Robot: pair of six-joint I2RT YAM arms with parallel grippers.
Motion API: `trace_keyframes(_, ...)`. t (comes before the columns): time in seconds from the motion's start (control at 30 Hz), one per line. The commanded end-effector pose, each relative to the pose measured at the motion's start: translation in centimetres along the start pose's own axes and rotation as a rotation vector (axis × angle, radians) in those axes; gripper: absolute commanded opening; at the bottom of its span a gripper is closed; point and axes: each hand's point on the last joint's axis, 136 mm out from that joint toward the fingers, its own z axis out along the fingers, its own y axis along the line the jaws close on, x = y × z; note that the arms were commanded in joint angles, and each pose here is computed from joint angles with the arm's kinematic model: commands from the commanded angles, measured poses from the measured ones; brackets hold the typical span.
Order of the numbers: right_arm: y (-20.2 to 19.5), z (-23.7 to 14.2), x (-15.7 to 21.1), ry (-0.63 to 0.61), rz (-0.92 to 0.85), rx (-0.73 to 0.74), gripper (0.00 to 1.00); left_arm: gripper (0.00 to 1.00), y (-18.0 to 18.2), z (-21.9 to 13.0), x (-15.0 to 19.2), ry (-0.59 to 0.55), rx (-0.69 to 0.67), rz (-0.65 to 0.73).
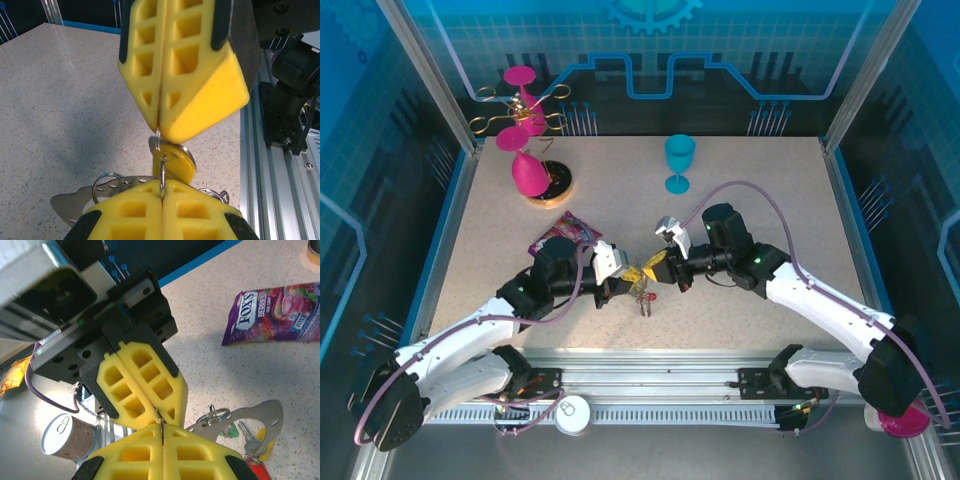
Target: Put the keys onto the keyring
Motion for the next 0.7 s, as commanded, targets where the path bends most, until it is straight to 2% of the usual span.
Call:
trace_keyframes(0.0, 0.5, 0.1, -1.5, -0.034, -0.03, -0.007, 0.0, 0.0, -0.7, -0.2, -2.2, -0.046, 0.039, 0.057)
trace_keyframes(0.47, -0.7, 0.7, 0.4, 0.033, 0.006, 0.041, 0.0, 0.0, -0.2, -0.3, -2.8, -0.061, 0.003, 0.047)
trace_keyframes(0.67, -0.8, -0.4, -0.7, -0.017, -0.019, 0.098, 0.0, 0.0, 0.6, -0.5, -2.8, -0.052, -0.044, -0.01)
